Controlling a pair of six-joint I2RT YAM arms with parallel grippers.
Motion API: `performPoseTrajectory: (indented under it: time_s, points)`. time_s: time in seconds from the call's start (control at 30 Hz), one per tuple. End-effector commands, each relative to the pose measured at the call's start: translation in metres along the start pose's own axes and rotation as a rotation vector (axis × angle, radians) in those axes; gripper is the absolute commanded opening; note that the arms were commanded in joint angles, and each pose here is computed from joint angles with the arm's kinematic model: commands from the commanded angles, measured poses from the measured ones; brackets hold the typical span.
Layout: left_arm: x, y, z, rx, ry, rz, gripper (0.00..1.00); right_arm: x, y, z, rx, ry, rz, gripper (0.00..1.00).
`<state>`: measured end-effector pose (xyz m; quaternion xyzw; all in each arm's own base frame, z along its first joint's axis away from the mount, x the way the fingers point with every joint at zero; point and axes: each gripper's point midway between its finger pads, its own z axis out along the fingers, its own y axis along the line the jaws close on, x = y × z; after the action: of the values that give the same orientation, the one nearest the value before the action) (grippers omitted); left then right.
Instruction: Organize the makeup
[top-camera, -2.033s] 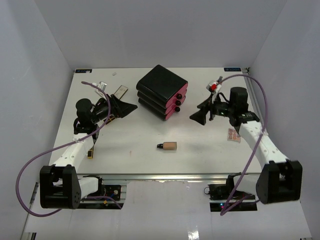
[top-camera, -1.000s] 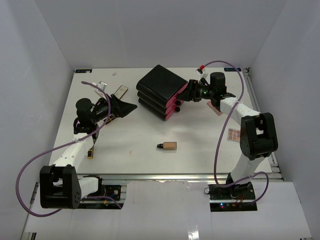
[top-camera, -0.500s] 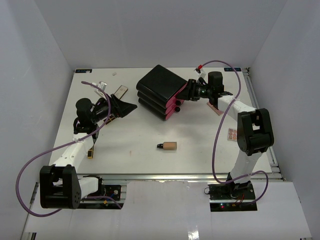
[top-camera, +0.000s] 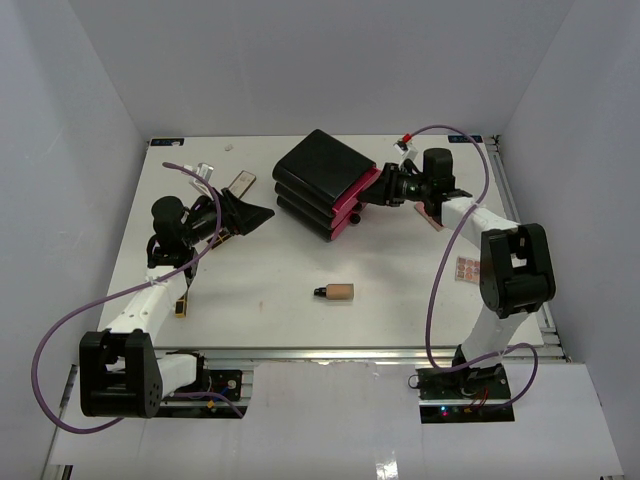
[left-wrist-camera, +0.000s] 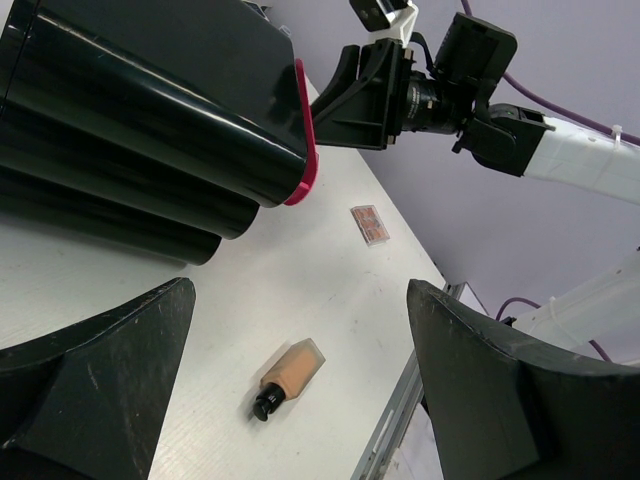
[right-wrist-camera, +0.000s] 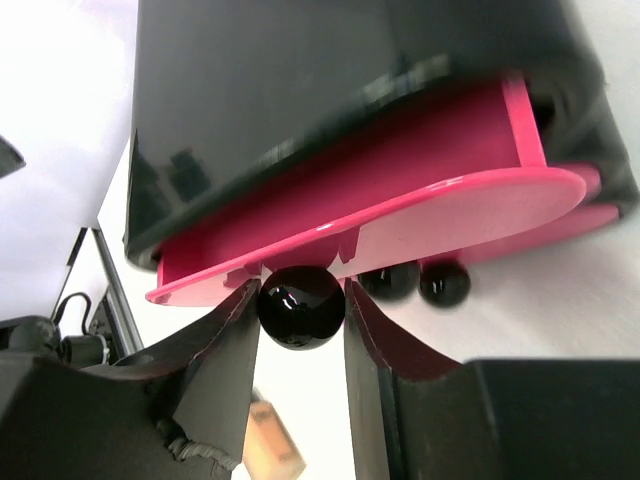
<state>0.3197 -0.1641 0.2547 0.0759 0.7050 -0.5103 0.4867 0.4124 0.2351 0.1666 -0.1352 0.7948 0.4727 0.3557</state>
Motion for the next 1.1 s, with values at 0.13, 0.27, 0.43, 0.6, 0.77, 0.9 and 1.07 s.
performPoseTrajectory:
  time_s: [0.13,0.27,0.43,0.6,0.77,0.9,1.07]
  points:
    - [-0.014,-0.018,0.000,0.045,-0.021,0.059,0.98,0.015,0.003,-0.053,-0.006,-0.014,-0.043,0.36]
    - [-0.014,-0.018,0.000,0.045,-0.021,0.058,0.98,0.021,0.006,-0.060,-0.006,-0.014,-0.040,0.37]
    - [-0.013,-0.017,0.000,0.045,-0.018,0.055,0.98,0.020,0.004,-0.058,-0.003,-0.014,-0.038,0.43]
    - [-0.013,-0.019,0.000,0.052,-0.016,0.060,0.98,0.019,0.001,-0.058,0.006,-0.013,-0.050,0.75]
    - [-0.013,-0.022,-0.001,0.064,-0.014,0.066,0.98,0.019,0.001,-0.061,0.022,-0.015,-0.076,0.83]
    - [-0.013,-0.027,0.000,0.083,-0.007,0.077,0.98,0.020,0.002,-0.070,0.036,-0.017,-0.099,0.85]
    - [-0.002,-0.040,0.005,0.138,0.040,0.095,0.98,0.022,0.009,-0.094,-0.012,-0.017,-0.135,0.88]
